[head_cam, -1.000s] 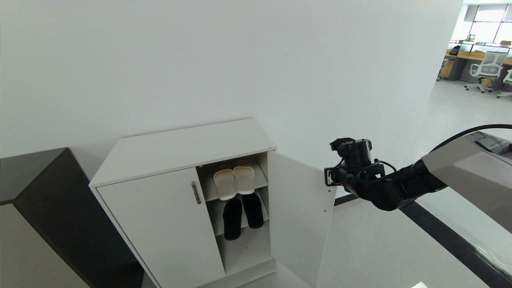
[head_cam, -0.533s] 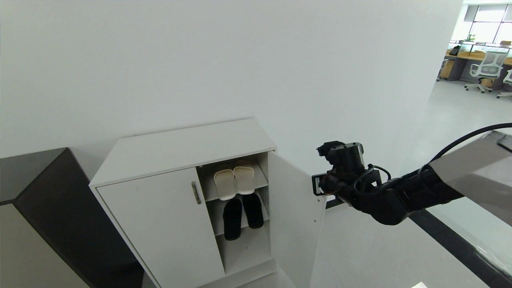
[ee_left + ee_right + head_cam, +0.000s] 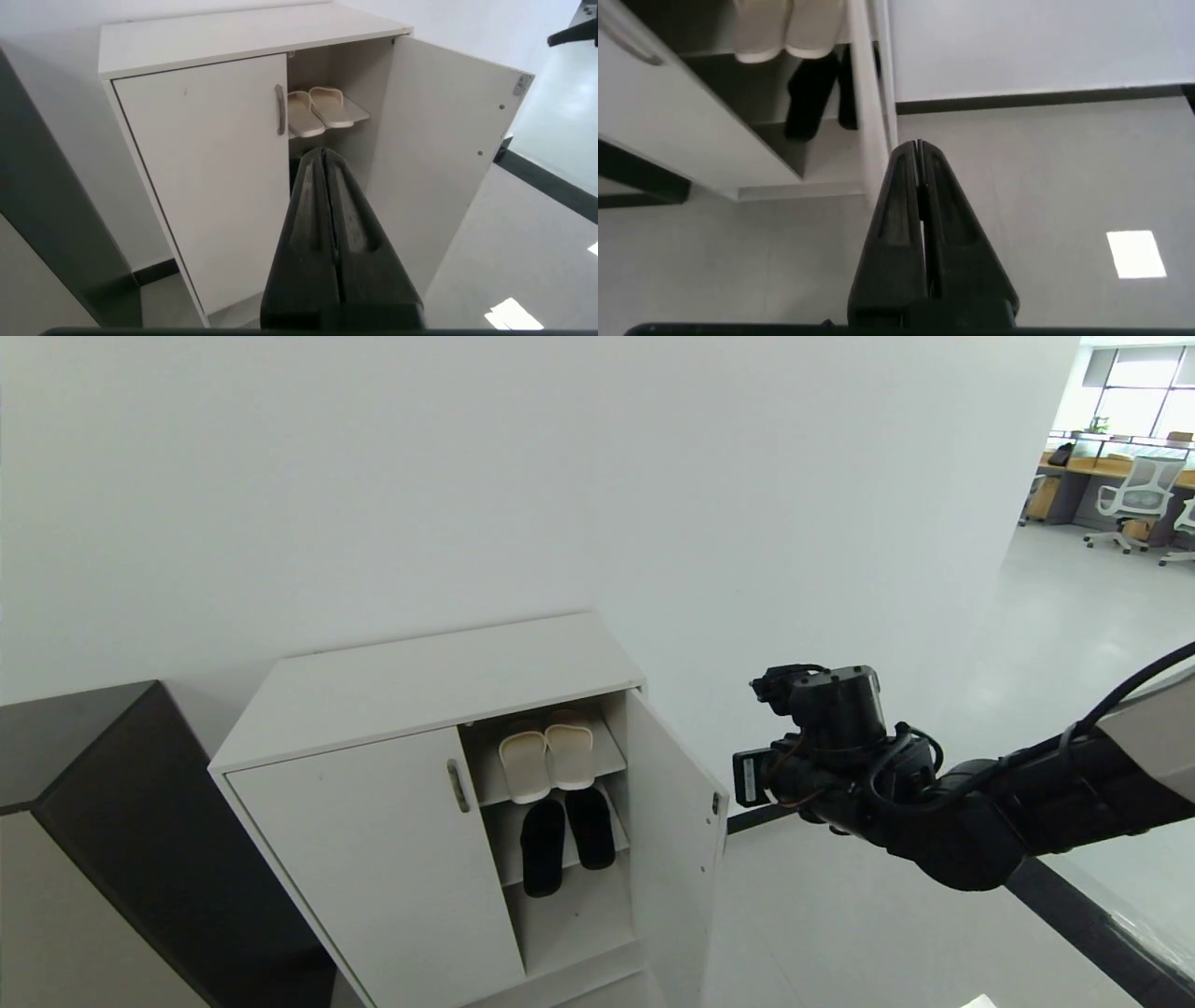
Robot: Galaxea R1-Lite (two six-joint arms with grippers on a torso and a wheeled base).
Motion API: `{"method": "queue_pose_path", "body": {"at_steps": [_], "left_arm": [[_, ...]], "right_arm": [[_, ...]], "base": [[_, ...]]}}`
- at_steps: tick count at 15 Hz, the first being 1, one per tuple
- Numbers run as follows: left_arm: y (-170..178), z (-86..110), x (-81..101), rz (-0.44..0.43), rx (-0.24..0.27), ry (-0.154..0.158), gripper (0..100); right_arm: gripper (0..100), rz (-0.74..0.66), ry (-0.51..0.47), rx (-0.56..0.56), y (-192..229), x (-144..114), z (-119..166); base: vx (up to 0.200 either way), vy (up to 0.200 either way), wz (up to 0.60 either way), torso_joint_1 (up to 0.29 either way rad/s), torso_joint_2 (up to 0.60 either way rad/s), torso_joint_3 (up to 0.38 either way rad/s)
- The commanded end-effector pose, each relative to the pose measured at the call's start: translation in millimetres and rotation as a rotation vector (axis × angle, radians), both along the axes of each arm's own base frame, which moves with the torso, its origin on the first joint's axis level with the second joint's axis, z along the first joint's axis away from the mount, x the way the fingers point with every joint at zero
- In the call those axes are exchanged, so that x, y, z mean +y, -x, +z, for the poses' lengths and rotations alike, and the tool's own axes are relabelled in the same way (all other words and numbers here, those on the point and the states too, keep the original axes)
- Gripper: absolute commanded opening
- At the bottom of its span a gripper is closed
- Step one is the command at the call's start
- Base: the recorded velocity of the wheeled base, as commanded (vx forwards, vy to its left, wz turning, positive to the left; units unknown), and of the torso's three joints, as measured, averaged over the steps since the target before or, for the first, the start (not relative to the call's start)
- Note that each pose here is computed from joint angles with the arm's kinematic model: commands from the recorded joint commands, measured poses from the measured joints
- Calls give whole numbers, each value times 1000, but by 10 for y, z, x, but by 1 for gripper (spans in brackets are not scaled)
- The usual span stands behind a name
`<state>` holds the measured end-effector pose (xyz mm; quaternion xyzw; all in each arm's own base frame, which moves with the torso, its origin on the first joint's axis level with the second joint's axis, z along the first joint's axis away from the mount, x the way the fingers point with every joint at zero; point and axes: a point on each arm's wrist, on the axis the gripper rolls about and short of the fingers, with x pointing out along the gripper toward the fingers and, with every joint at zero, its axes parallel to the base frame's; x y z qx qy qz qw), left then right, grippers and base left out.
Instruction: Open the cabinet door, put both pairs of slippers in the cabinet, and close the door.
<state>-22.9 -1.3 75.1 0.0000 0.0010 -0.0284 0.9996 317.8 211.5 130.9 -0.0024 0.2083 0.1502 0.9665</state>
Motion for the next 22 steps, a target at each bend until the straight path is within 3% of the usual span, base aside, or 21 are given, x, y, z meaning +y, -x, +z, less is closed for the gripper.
{"method": "queue_pose_path", "body": {"at_steps": [1,5,10,15,18,22], "left_arm": [[-1,0,0,0,1,0,0],[-1,0,0,0,1,0,0],[-1,0,0,0,1,-2,0],[-1,0,0,0,1,0,0],[-1,0,0,2,1,0,0],[-1,0,0,0,1,0,0]], "right_arm": [[0,-10,26,39,-77,6,-196],[0,29,42,67,-70,186,-400],[0,89,40,60,5,432,-434],[0,195,-39,49,256,623,-231],[0,271,-99,46,439,606,-25],[0,352,-100,68,593,544,1]], "base": [[0,0,0,0,0,0],[0,0,0,0,0,0],[0,0,0,0,0,0],[0,0,0,0,0,0],[0,0,0,0,0,0],[0,0,0,0,0,0]]}}
